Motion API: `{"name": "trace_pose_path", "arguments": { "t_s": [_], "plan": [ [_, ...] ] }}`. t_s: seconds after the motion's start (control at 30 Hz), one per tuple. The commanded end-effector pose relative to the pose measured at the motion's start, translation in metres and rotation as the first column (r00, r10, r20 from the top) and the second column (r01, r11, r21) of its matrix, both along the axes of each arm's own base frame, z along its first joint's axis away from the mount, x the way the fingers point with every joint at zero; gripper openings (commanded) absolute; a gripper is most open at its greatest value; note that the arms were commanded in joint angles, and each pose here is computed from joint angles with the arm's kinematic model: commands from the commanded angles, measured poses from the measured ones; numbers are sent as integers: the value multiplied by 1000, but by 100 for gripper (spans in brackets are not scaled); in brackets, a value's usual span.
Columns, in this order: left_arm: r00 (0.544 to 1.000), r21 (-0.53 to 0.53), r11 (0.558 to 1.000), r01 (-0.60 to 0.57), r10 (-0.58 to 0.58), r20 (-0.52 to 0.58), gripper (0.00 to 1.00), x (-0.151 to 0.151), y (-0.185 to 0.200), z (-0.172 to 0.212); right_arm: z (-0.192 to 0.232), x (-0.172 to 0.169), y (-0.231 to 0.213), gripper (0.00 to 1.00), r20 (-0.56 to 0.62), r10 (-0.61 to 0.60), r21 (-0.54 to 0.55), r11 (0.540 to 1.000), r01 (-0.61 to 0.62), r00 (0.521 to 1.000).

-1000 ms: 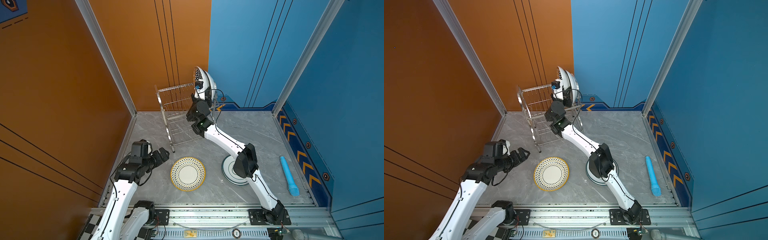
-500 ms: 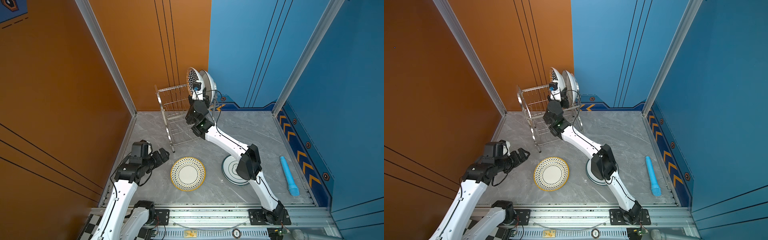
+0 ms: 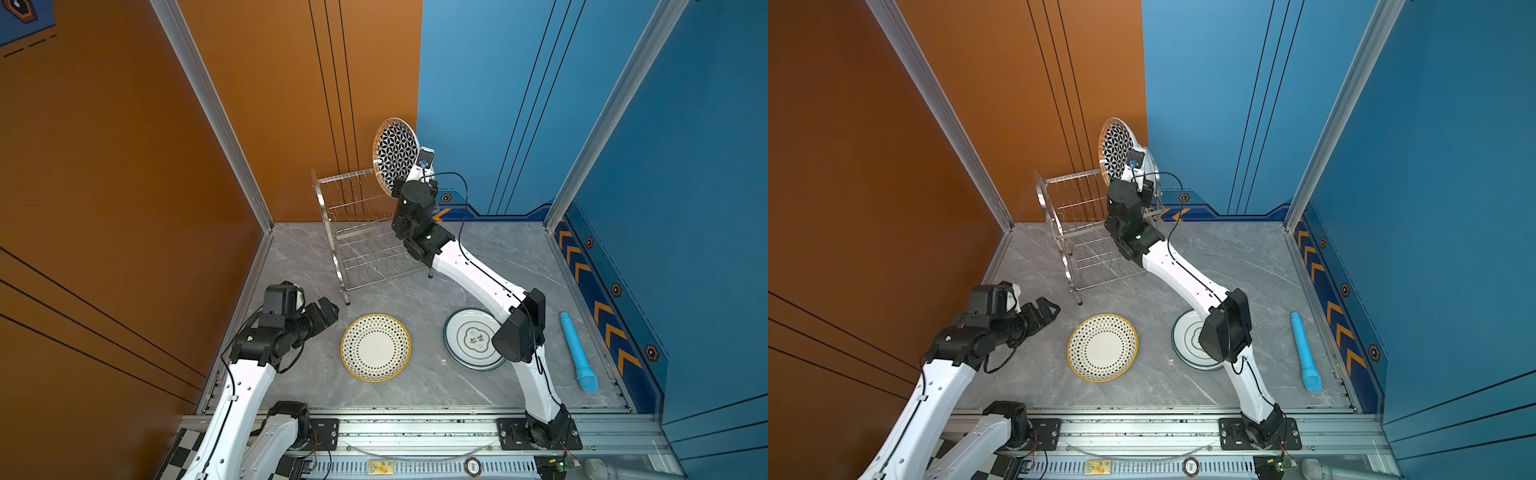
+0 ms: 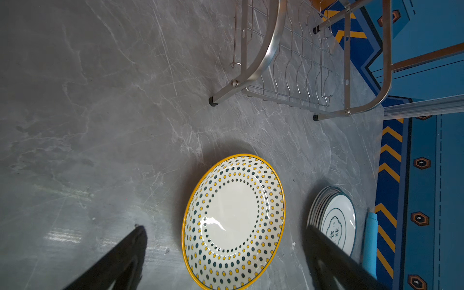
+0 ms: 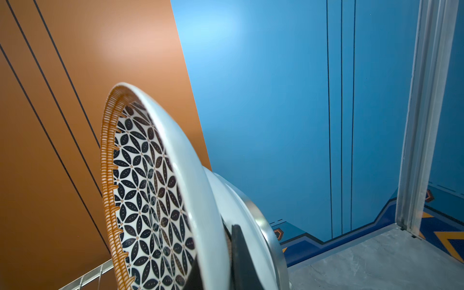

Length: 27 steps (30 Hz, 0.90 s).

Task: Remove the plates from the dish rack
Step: 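Lift the black-patterned plate up out of the rack with the right gripper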

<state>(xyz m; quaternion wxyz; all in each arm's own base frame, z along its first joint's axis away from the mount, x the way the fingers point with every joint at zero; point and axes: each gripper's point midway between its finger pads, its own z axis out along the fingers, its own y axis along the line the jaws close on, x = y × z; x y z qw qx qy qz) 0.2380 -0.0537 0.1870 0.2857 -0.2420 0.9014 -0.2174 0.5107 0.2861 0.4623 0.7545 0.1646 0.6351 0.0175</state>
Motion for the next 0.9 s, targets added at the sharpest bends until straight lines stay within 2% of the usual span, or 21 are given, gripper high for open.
{"name": "trace_pose_path", "arguments": {
  "t_s": [0.0, 0.37, 0.4, 0.47, 0.7, 0.87],
  "plan": [
    [1000, 1, 1000, -16, 16, -22, 98, -5, 3, -6, 37, -8, -12, 0, 88, 112, 213, 969, -128, 990],
    [1000, 1, 1000, -22, 22, -12, 98, -5, 4, -6, 33, -4, 2, 0, 67, 225, 274, 932, -235, 972],
    [1000, 3, 1000, -23, 23, -11, 98, -5, 4, -6, 49, -14, -3, 0, 90, 234, 287, 925, -250, 968],
    [1000, 2, 1000, -25, 25, -9, 98, -5, 5, -6, 54, -19, 0, 0, 88, 255, 289, 919, -270, 963],
    [997, 12, 998, 64, -64, 33, 98, 2, -4, 4, 61, -36, 13, 0, 83, 342, 321, 880, -350, 936],
    [993, 1, 998, 69, -68, 96, 98, 8, -6, 17, 65, -41, 18, 0, 86, 394, 359, 844, -398, 915]
  ]
}}
